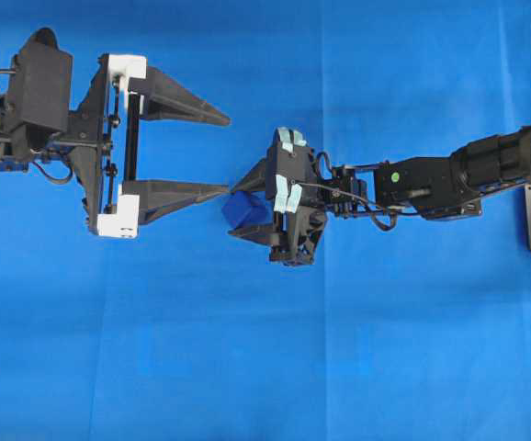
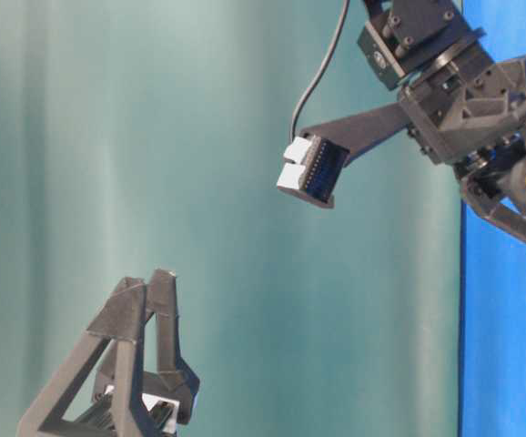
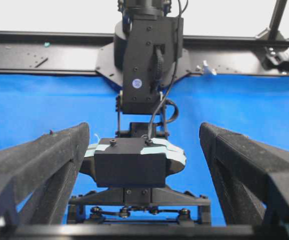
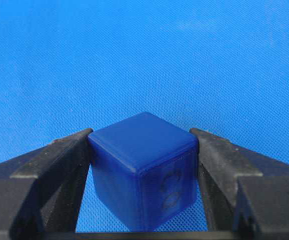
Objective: Handover the blue block to the right arm after grasping it with the left arm, then place it in the designated position.
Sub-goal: 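Move the right gripper toward table center and lower the cube, then open the right gripper to release the cube and retract right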
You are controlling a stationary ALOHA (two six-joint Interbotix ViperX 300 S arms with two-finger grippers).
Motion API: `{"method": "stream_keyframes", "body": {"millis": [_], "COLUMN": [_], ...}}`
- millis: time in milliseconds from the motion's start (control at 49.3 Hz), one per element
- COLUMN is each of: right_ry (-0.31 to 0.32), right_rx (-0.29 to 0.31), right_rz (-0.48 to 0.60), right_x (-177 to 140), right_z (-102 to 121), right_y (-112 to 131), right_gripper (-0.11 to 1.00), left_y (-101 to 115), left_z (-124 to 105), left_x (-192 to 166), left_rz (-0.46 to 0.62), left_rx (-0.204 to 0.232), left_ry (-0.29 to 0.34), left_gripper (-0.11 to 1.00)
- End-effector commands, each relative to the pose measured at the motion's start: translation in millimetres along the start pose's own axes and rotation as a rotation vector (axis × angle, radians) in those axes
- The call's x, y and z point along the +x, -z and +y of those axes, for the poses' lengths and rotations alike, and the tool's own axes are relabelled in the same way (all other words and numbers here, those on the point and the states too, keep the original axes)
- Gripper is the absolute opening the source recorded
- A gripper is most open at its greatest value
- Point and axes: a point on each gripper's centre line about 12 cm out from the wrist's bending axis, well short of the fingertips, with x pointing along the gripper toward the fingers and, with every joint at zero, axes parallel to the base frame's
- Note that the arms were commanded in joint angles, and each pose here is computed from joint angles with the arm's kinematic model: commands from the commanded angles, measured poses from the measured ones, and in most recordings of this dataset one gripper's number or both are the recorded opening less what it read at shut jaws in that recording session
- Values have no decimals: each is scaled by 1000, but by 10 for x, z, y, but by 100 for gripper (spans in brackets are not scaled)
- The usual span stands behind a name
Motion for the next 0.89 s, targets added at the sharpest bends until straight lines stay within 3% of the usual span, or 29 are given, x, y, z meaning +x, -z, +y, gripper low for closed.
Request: {"method": "stream_keyframes", "body": {"millis": [0, 101, 142, 324, 588, 872], "right_ry": [-6, -3, -1, 2, -11, -7], "right_rx": [8, 15, 19, 31, 26, 12], "right_rz": [-37, -35, -35, -39, -53, -35], "right_x": [-2, -8, -8, -11, -140, -491], "right_z": [30, 25, 22, 28, 114, 229], "right_y": [-111, -104, -105, -124, -264, -592], "right_gripper": [57, 85, 90, 80, 80, 80], "left_y": [-115, -114, -108, -114, -114, -121], "left_z": [-1, -6, -7, -6, -6, -7], "left_x": [-30, -30, -32, -30, -30, -29], "left_rz": [-35, -35, -34, -35, -35, -37], "left_rx": [2, 2, 3, 5, 5, 6], "left_ry": [0, 2, 2, 2, 2, 2], "left_gripper": [93, 93, 93, 93, 93, 93]}}
